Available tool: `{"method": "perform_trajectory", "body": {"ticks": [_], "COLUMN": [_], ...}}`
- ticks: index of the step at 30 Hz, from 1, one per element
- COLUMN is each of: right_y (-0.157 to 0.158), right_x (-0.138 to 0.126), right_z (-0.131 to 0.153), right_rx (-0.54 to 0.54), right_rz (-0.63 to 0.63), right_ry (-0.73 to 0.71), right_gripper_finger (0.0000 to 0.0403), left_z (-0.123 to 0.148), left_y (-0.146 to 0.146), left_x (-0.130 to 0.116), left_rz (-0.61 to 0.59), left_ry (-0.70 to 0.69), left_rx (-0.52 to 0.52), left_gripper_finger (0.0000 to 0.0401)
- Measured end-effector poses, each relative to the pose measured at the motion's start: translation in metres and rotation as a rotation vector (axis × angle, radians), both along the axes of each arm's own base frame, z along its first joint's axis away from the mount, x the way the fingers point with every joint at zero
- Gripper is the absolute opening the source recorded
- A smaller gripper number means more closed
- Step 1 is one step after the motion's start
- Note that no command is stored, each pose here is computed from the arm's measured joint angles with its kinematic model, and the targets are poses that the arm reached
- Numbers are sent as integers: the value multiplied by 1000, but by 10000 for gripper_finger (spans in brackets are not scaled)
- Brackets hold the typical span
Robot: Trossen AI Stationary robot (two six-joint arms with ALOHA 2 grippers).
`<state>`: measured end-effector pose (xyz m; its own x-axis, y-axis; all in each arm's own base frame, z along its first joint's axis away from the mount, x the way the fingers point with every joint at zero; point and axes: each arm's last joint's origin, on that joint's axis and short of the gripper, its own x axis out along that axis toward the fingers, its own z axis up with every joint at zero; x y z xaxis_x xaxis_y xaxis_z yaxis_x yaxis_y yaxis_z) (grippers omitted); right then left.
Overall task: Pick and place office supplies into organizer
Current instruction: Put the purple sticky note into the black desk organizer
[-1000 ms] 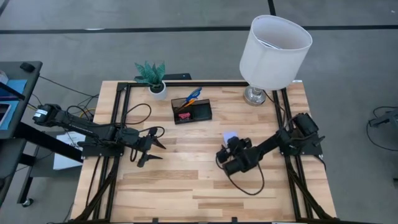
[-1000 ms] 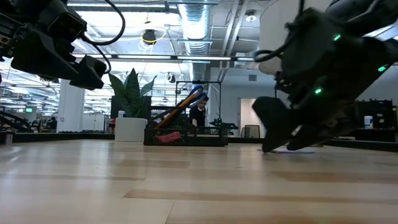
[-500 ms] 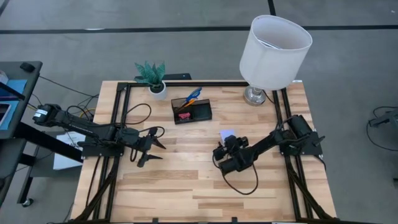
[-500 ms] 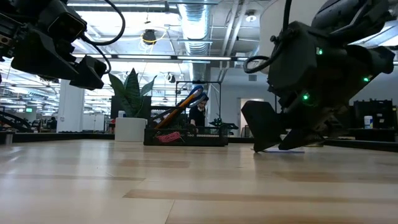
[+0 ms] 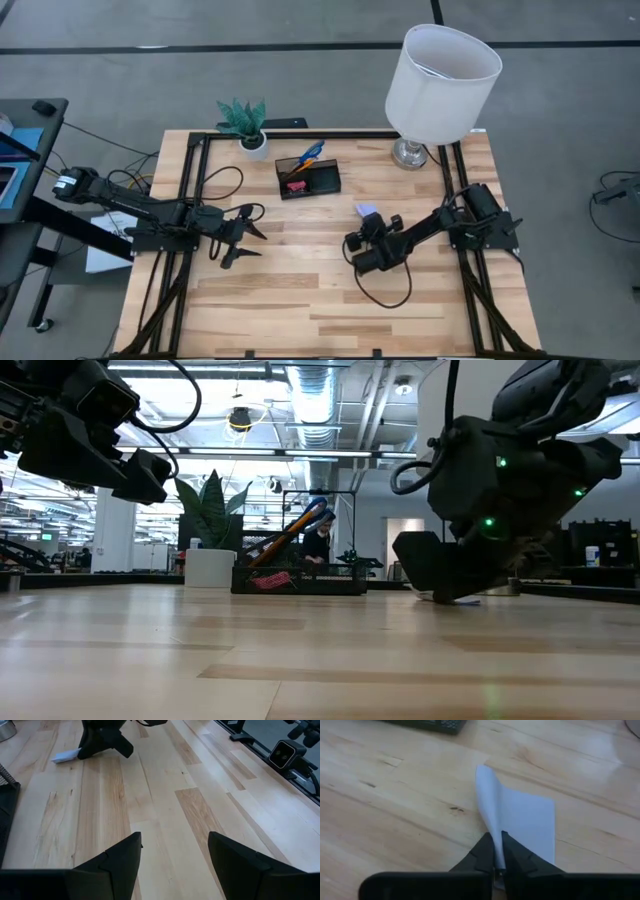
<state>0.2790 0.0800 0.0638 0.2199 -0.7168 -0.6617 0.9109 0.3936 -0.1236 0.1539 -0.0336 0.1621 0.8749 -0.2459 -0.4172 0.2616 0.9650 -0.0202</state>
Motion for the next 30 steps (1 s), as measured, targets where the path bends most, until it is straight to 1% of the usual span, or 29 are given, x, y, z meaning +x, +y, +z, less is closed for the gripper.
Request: {"method": "perform_trajectory", "body": {"ticks": [6,9,13,15,17,21,25,30], "right_y": [7,11,14,14,11,-6,-31,-65], "right_x": [-3,1,15,26,37,62,83,104], "right_z": [-1,2,14,25,37,60,81,101], "right_rx": [-18,-14,2,35,35,-7,-32,-54], "right_rz": [2,0,22,27,43,82,112,150], "right_ry": [-39,-47,17,58,102,159,204,239], "right_gripper_finger": [6,5,4,3,3,3,3,3], "left_z": [0,0,0,0,0,0,0,0], "left_y": [0,0,0,0,0,0,0,0], "left_x": [0,0,0,0,0,0,0,0], "left_rz": [0,0,0,0,0,0,0,0], "left_ry": [0,0,0,0,0,0,0,0], "left_rx": [0,0,0,0,0,0,0,0], "left_gripper_finger": [223,223,223,223,223,223,223,223]}}
